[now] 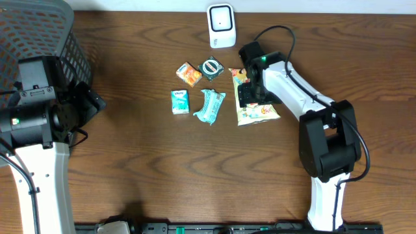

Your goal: Scan the item barcode

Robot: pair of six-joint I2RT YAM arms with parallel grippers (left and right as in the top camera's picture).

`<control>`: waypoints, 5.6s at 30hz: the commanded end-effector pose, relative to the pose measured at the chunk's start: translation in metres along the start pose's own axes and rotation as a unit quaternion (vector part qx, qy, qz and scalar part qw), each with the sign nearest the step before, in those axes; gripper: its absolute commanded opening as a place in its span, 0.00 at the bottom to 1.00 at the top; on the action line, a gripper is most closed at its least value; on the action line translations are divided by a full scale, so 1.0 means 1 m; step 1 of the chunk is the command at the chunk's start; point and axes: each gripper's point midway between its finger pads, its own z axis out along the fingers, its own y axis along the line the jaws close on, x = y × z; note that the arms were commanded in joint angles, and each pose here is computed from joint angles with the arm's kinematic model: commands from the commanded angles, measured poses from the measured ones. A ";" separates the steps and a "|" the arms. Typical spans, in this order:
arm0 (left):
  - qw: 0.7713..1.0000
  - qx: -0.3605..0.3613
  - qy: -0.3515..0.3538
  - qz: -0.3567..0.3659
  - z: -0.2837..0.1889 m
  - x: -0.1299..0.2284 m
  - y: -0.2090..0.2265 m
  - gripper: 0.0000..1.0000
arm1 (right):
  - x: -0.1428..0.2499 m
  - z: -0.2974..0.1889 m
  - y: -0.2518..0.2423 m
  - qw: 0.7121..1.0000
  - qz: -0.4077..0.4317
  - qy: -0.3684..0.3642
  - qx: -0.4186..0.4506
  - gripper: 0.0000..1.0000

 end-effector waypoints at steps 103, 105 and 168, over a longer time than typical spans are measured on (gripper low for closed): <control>1.000 -0.002 -0.002 -0.006 0.000 -0.001 0.001 0.98 | -0.007 0.068 0.010 0.985 -0.091 0.012 0.145 0.83; 1.000 -0.002 -0.002 -0.006 0.000 -0.001 0.001 0.97 | -0.006 0.071 0.009 0.988 -0.082 0.022 0.125 0.76; 1.000 -0.002 -0.002 -0.006 0.000 -0.001 0.001 0.98 | -0.020 0.007 -0.051 0.926 0.102 0.139 -0.335 0.25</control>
